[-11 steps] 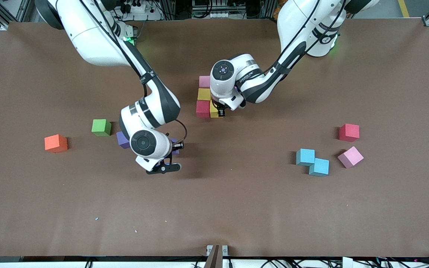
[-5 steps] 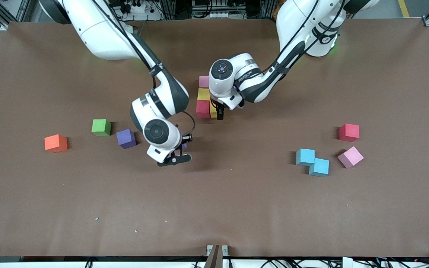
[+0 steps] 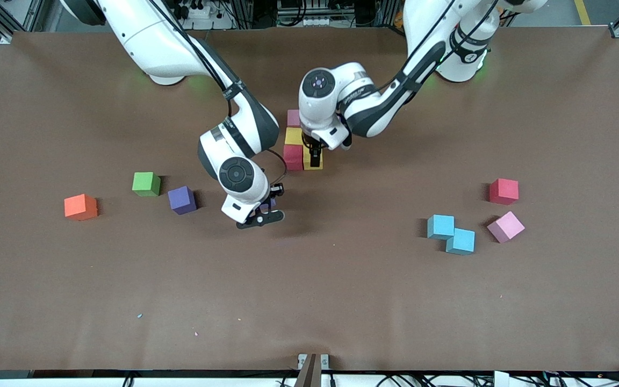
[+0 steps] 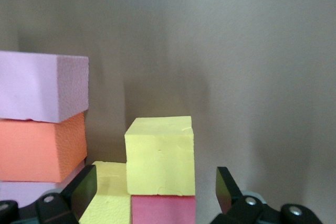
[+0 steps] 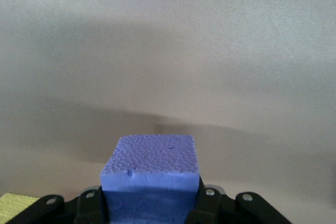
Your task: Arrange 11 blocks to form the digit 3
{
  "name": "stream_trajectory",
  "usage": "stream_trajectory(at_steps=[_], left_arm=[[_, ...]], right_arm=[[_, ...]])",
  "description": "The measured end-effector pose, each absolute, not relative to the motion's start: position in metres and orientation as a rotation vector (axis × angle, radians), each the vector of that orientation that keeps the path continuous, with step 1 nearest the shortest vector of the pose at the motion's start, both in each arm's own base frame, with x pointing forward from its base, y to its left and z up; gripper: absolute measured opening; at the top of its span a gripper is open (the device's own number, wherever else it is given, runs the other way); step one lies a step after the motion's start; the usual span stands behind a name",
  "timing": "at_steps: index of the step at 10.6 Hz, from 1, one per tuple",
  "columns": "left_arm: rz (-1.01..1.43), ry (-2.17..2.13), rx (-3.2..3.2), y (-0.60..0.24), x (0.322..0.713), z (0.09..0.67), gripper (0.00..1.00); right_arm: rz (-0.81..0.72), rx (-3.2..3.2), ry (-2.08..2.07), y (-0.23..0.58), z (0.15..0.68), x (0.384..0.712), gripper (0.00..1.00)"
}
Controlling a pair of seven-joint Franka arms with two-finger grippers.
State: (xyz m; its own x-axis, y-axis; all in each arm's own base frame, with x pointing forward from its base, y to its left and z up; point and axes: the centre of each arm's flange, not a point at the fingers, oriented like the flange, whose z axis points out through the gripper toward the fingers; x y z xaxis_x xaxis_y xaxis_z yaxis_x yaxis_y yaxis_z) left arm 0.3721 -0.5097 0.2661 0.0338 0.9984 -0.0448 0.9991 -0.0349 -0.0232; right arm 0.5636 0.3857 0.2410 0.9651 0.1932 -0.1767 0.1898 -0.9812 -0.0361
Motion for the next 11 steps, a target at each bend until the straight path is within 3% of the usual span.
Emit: stream_trajectory(at_steps=[2, 8, 11], left_arm=[[-0.037, 2.125, 2.272, -0.482, 0.386, 0.288, 1.00], [-0.050, 2.170, 2.260, -0.332, 0.510, 0.299, 1.00], [-0.092, 2.198, 2.212, -0.256, 0.565, 0.290, 1.00]], right_arm=[[0.250, -3.103, -0.212, 0.401, 0.239, 0.554, 0.53], [0.154, -3.098, -0.074, 0.456, 0.215, 0.501, 0.53], [0.170, -3.110, -0.037, 0.449, 0.201, 0.495, 0.53]])
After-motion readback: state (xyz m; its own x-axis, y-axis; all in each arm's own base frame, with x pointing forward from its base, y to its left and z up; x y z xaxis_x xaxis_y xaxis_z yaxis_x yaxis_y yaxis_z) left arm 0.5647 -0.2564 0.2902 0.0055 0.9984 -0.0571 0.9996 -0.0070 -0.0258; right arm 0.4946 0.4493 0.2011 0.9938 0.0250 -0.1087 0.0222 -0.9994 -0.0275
